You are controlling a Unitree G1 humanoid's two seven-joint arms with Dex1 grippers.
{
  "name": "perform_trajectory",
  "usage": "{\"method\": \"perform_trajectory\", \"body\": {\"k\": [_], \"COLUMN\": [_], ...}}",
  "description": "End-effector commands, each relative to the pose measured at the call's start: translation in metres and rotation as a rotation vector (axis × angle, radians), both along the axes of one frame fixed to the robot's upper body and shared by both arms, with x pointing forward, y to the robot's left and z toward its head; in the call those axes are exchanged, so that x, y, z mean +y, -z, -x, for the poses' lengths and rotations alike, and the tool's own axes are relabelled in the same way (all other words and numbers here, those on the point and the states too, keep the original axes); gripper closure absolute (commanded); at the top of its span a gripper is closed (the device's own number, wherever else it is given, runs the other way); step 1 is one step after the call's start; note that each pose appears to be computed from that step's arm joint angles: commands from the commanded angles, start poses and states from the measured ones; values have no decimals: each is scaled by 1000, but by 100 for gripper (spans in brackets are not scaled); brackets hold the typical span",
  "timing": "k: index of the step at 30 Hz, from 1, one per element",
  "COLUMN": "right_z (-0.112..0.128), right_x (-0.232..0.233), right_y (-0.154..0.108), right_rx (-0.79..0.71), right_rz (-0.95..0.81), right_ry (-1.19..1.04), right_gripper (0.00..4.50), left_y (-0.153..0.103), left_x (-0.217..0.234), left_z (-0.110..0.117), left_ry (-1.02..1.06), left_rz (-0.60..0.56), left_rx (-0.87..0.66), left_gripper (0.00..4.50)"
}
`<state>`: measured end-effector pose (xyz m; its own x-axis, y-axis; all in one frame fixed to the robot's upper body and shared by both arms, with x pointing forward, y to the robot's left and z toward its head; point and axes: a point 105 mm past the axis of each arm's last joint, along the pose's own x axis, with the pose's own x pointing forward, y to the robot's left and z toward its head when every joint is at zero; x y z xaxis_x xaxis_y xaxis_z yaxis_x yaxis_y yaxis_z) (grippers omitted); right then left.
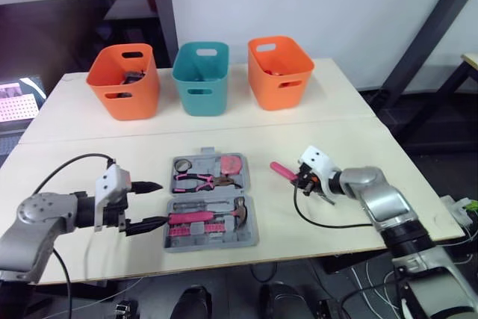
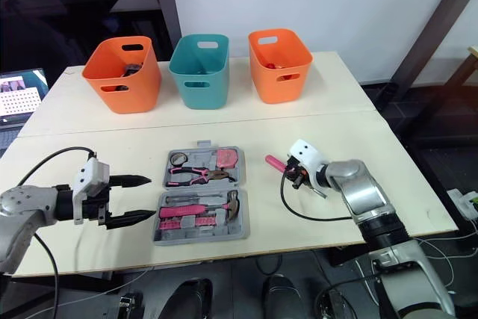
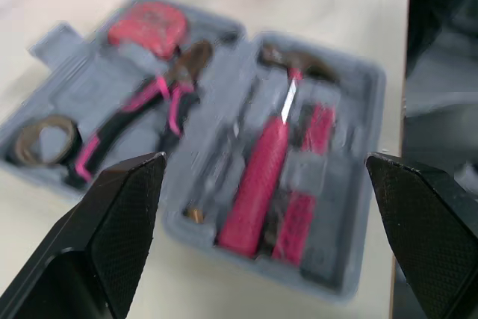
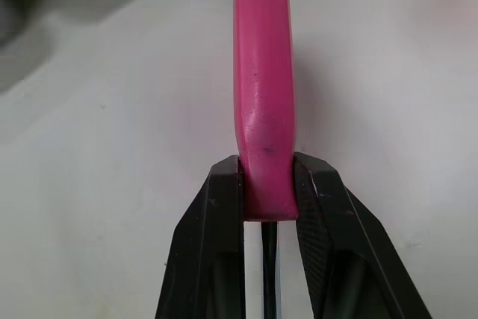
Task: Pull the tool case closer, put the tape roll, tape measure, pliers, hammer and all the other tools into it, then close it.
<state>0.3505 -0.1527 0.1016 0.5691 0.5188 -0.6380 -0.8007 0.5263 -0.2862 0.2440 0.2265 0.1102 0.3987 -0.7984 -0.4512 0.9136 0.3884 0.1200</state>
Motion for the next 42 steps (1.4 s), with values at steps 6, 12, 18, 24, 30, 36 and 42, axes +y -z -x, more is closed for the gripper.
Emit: {"method": "perform_trajectory", "body": {"k": [6,12,18,24,30,36,42], "right_z": [32,58,74,85,90,96,101], "right_x": [100,150,181,205,214,219,224], "right_y": [-53,-40,-14,4,17,22,23], "right_rx": [77,195,260,295,322,350,357], "right_rz": [31,97,159,185,202,194,192], "right_ry": [-351,-481,-512,-542,-547,-545,-560], "right_gripper": [410,410,410,410,410,410,410], "left_y": [-10,-12,-1,4,3,2,2], "left_x": [13,30,44,43,46,47,44], "left_z": [12,24,49,59,62,64,63], "left_ry": [54,-36,-144,-180,-196,-203,-200], "left_rz": [-118,-122,-122,-116,-120,-121,-115], "left_rx": [-124,-124,-81,-58,-55,-53,-54], "left_gripper": [0,0,0,0,0,0,0]}}
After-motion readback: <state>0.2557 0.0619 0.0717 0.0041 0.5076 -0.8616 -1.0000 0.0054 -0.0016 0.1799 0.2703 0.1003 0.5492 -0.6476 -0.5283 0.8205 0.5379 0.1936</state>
